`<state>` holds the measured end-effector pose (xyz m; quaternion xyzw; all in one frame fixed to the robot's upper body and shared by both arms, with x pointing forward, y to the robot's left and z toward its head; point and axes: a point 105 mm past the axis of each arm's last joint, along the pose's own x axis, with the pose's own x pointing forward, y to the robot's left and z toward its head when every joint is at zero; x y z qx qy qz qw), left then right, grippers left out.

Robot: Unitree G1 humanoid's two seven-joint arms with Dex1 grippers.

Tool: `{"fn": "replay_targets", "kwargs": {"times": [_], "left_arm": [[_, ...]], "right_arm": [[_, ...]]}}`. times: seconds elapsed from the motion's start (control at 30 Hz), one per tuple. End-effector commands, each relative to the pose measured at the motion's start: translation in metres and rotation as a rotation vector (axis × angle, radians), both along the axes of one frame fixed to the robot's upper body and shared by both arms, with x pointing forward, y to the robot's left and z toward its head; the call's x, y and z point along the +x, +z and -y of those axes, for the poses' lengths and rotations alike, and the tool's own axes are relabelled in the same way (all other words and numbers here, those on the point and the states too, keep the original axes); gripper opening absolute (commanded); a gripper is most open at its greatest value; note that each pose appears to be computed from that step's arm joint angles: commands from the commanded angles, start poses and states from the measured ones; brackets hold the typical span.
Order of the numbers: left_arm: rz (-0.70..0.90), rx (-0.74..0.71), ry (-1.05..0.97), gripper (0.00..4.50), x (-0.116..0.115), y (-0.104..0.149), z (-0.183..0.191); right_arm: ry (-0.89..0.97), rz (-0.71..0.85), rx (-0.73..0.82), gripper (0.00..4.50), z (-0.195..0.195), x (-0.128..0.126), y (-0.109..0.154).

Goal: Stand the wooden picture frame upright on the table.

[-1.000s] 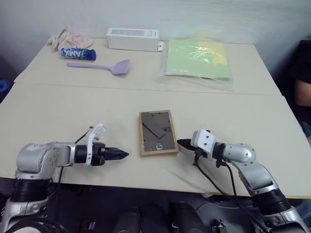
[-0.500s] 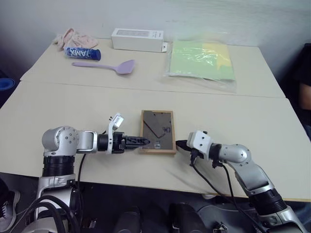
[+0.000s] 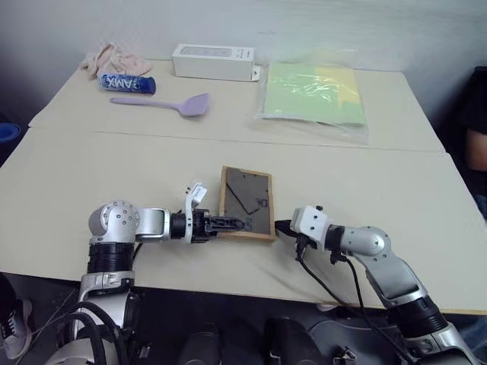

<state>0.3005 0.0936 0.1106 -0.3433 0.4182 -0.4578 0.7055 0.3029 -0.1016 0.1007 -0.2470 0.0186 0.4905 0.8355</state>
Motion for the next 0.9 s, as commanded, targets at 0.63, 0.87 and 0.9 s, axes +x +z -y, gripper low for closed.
{"fn": "replay_targets", "kwargs": {"times": [0.63,0.87,0.9], "left_arm": [[0.663,0.042,-0.058,1.29,-0.019,0.011,-0.024],[0.649,0.05,-0.057,1.29,-0.019,0.009,-0.024],[0.644,0.048,-0.05,1.29,-0.019,0.009,-0.025]], "right_arm": [[0.307,-0.211,0.382,4.48,-0.062,-0.006,0.088],[0.368,-0.228,0.379,4.48,-0.08,-0.014,0.084],[0.381,-0.229,0.38,4.48,-0.081,-0.016,0.085]]}}
